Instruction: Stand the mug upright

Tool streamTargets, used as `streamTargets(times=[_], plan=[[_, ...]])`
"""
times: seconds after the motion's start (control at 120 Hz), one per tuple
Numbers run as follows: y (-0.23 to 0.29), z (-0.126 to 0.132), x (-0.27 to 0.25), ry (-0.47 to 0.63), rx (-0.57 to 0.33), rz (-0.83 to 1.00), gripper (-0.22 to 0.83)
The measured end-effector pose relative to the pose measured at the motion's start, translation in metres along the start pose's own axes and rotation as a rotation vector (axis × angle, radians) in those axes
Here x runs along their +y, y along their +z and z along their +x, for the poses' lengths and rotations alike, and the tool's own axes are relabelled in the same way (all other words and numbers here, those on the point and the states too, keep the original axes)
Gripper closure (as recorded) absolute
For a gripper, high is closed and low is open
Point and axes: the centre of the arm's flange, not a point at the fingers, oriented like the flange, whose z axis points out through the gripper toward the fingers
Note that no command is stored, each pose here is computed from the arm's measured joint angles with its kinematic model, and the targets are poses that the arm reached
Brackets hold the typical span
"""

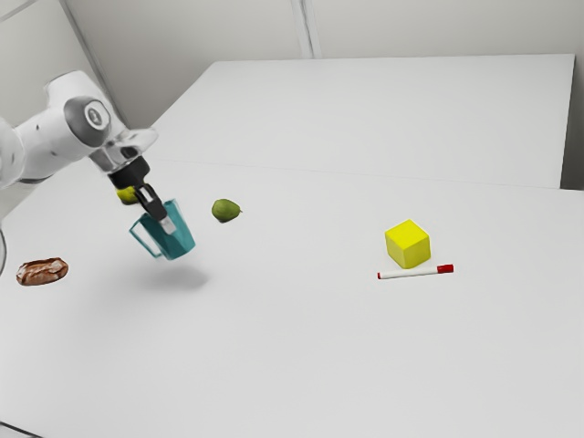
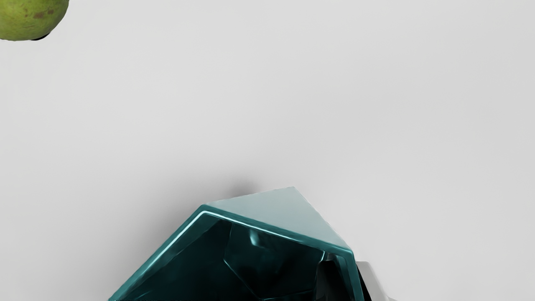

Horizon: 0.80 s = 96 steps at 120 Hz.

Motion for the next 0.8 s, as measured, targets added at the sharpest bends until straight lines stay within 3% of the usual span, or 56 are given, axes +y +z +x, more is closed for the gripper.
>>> streamTargets(times=[0.092, 0.192, 0.6, 0.8], plan=[[0.015, 0.011, 0.010, 0.032, -0.094, 0.160, 0.77], [0.035, 0.013, 0.008, 0.025, -0.123, 0.296, 0.78], [0.082, -0.001, 0.011, -0.174, -0.024, 0.460, 0.78], [0.081, -0.001, 0.009, -0.261, 0.025, 0.474, 0.36]])
